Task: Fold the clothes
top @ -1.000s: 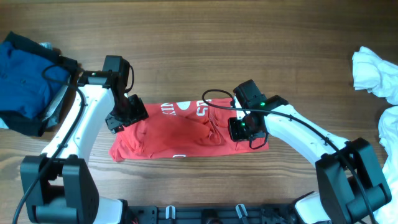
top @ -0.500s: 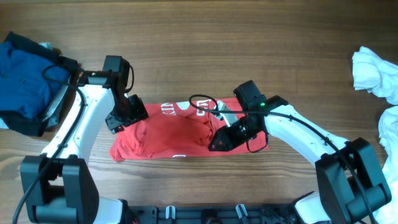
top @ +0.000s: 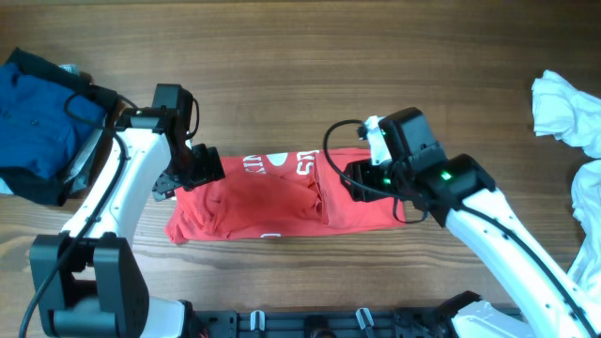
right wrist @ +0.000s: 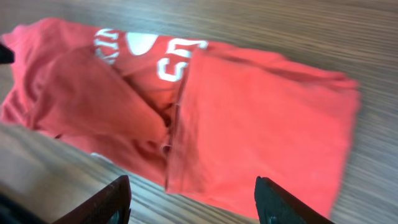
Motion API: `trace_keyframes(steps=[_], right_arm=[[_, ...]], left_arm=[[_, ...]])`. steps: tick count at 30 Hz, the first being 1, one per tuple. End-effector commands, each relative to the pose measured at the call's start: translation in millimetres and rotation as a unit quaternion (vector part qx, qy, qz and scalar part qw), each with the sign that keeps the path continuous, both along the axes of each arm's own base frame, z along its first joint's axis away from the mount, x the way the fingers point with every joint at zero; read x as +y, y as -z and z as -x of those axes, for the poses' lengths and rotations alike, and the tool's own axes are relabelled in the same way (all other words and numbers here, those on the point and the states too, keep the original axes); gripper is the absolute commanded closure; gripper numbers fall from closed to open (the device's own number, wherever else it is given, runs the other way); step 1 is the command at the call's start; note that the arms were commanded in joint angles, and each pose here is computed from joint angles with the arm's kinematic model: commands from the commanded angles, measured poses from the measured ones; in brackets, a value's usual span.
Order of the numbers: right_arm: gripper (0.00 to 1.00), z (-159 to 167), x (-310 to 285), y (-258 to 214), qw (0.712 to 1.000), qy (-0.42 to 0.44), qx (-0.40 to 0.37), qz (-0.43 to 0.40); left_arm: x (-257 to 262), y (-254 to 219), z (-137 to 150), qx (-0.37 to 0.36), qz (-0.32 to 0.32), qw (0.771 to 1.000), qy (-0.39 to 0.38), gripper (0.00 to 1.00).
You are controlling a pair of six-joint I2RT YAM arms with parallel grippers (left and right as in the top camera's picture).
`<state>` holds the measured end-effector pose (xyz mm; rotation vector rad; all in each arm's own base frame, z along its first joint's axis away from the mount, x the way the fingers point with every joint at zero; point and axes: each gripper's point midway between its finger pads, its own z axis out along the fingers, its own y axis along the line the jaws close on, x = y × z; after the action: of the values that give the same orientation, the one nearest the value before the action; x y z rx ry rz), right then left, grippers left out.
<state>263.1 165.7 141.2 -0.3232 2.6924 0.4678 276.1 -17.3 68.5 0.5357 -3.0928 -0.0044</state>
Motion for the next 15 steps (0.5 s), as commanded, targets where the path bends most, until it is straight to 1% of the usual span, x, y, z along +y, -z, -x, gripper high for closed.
trace_keyframes(steps=[1,4,7,10,12,15], right_arm=[[0.35,-4,-18,4,0.998,0.050,0.001,0.041],[0.35,-1,-22,13,0.997,0.052,0.018,0.058],[0.34,2,-26,22,0.995,0.053,0.035,0.073],[0.35,2,-26,25,0.995,0.053,0.040,0.076],[0.34,2,-26,26,0.995,0.053,0.042,0.077],[0.34,2,-26,26,0.995,0.053,0.042,0.078]], left_arm=[[10,31,7,0.023,-0.008,1.000,0.013,0.10],[11,48,6,0.027,-0.007,0.999,0.037,0.11],[17,60,3,0.033,-0.025,0.998,0.037,0.11],[17,75,3,0.046,-0.026,0.998,0.038,0.12],[13,87,6,0.061,-0.013,0.997,0.037,0.13],[-4,99,17,0.087,0.035,0.995,0.033,0.19]])
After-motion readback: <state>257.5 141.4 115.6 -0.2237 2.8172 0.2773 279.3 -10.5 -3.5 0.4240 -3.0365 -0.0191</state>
